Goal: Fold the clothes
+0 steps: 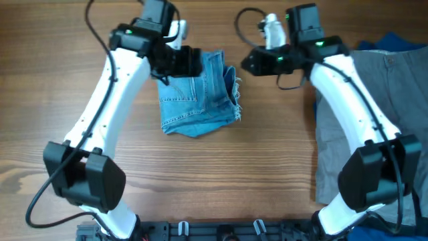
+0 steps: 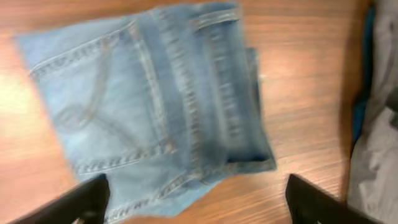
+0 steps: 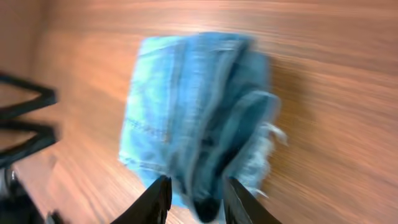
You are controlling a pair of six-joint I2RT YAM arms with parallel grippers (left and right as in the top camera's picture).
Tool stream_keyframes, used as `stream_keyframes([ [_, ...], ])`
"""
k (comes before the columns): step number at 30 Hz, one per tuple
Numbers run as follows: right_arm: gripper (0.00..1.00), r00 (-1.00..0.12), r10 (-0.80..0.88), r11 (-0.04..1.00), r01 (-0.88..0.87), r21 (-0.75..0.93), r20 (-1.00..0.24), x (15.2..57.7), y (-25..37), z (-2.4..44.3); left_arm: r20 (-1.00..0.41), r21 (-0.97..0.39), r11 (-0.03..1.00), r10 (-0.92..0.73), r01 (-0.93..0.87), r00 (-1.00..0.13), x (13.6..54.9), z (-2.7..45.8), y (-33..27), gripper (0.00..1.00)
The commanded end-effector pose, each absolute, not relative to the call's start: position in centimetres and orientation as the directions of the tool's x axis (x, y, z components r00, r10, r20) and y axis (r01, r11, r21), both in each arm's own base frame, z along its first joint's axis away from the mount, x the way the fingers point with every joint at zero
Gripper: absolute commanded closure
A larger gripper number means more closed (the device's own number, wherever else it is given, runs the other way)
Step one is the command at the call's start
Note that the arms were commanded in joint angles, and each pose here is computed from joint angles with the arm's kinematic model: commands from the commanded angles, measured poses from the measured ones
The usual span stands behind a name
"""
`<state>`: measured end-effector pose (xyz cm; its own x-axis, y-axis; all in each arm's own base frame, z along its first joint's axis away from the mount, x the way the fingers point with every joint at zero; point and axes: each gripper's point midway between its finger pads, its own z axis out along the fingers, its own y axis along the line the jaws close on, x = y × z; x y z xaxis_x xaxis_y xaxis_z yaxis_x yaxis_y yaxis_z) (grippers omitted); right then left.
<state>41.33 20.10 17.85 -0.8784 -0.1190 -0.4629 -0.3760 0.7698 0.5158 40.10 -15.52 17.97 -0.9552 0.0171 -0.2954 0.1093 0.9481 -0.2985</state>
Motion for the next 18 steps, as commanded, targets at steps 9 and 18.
stream_keyframes([
  [9, 0.95, -0.993, -0.089, 0.907, -0.111, 0.406, -0.073, 37.8, 24.3, 3.9, -0.005, -0.252, 0.967, -0.038, -0.035, -0.999, 34.6, 4.0, -11.7, 0.68],
  [18, 0.96, -0.994, -0.070, 0.903, -0.025, 0.429, 0.089, 35.8, 22.7, 1.7, 0.124, -0.474, 0.877, -0.028, -0.084, -0.992, 31.7, 4.8, -14.9, 0.42],
])
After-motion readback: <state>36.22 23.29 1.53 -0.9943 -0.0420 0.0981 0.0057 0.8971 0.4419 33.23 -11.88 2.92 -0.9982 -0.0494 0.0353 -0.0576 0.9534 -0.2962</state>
